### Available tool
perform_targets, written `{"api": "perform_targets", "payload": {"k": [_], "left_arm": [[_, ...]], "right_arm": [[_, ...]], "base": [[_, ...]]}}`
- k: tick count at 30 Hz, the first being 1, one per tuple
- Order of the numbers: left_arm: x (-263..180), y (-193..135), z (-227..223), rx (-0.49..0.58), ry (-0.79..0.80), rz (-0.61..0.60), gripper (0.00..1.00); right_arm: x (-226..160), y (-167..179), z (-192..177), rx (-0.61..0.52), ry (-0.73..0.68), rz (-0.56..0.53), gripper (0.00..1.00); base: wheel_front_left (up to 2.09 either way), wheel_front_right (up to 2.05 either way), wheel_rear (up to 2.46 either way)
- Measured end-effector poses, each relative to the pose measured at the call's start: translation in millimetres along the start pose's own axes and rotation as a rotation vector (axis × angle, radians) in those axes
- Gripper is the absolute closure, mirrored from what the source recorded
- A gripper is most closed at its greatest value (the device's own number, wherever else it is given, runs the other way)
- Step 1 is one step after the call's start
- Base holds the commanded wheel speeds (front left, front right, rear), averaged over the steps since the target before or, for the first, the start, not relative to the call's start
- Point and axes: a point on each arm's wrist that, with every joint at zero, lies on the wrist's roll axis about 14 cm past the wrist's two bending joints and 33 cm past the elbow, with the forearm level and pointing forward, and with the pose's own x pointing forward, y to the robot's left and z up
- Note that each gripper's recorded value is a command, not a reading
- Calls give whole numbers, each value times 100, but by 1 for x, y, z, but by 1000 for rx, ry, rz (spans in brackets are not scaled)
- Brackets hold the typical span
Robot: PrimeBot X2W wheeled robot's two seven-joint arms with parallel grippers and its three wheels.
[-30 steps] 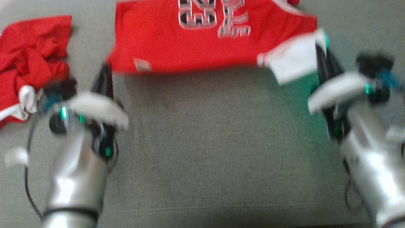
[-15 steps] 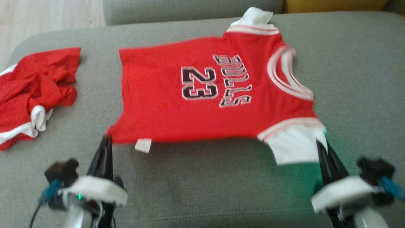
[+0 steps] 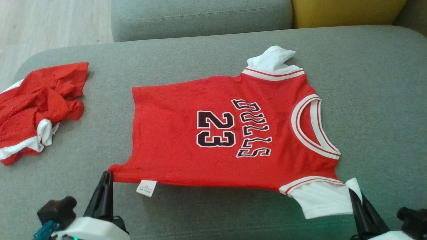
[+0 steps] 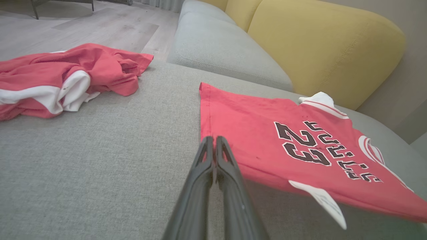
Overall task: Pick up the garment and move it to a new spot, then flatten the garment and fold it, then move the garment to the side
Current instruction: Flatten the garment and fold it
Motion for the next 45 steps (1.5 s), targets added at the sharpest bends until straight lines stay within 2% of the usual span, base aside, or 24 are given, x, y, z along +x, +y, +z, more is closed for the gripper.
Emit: {"api": "perform_targets", "payload": {"k": [10,20,30,38,39,40,41,42,45], "left_arm": [[3,1,-5,6,65,-5,100],[37,0,-7,5,131,-37,100],[67,6,-18,-45,207,-32,100],[95,10,-44,-78,310,-32,100],[97,11,-49,-81,326,-29,100],[99,10,-52,-87,336,-34,100],[100,10,-55,-89,345,-37,58],[101,10,-57,-92,348,-38,0],[104,11,-57,-100,323,-29,0]], "right_arm": [[11,-1,-1,-15,24,-1,100],[71,25,25,-114,-3,98,100],[138,29,43,-185,-16,150,100],[179,26,13,-177,73,155,100],[182,25,10,-176,79,154,86],[185,24,6,-175,92,150,55],[187,23,3,-174,98,149,0],[188,23,1,-173,96,149,0],[188,25,3,-161,63,152,0]], "base": [[0,0,0],[0,0,0],[0,0,0],[0,0,0],[0,0,0],[0,0,0],[0,0,0],[0,0,0],[0,0,0]]}}
